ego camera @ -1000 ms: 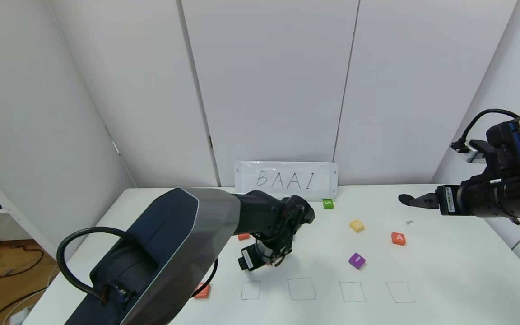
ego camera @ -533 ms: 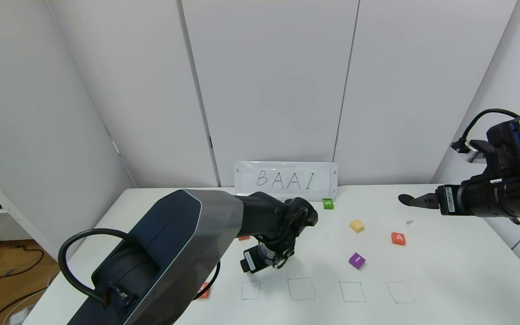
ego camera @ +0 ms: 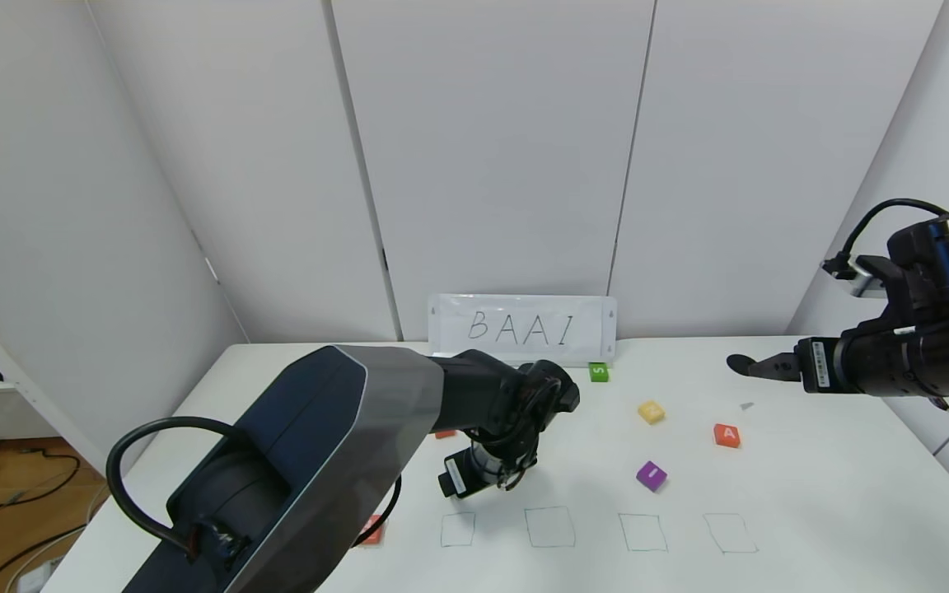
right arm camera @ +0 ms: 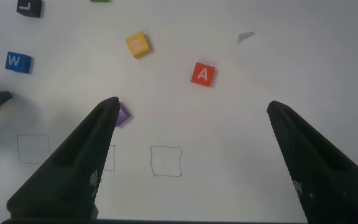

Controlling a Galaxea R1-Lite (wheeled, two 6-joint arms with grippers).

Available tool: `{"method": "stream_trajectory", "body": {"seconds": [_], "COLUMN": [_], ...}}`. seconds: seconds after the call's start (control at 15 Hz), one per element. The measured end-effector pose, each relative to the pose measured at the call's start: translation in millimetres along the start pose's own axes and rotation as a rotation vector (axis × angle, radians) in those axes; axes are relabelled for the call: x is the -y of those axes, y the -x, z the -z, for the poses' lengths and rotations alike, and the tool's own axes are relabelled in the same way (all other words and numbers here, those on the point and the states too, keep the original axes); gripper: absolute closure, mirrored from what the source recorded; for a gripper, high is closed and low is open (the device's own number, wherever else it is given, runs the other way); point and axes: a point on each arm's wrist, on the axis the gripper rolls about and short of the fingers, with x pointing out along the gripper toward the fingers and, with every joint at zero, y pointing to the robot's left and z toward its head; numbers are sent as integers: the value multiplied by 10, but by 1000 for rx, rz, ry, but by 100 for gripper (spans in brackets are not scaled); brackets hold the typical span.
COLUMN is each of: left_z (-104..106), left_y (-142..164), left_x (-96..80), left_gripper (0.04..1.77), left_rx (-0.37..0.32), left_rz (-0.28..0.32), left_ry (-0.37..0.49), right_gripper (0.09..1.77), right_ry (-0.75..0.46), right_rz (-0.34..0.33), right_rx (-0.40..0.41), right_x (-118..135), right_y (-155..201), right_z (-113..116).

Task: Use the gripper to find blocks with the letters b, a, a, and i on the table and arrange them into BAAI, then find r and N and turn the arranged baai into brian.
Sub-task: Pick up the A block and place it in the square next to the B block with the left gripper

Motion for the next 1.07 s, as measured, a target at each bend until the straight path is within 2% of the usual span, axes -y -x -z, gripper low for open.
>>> {"method": "stream_trajectory", "body": {"seconds": [0.27,0.47,0.73,0.87,1.07], "left_z": [-3,3,18,25,26], "left_y": [-6,-10,-16,-17,-20], "left_x": [-2,2,5,7,7], "left_gripper": [10,58,99,128,128], "left_rx": [4,5,4,3,3], "left_rz": [-3,-2,-5,-5,-6], "left_ry": [1,-1,-7,-11,-10], "right_gripper": [15,15,15,15,15], "right_ry": [1,1,1,1,1], "right_rz": [-1,-1,-1,-1,-1], "right_rx": [0,-1,-2,-2,-2], "right_x": [-3,-3,-3,-3,-3], "right_y": [0,-3,-5,-5,-5], "right_z": [0,2,2,2,2]}}
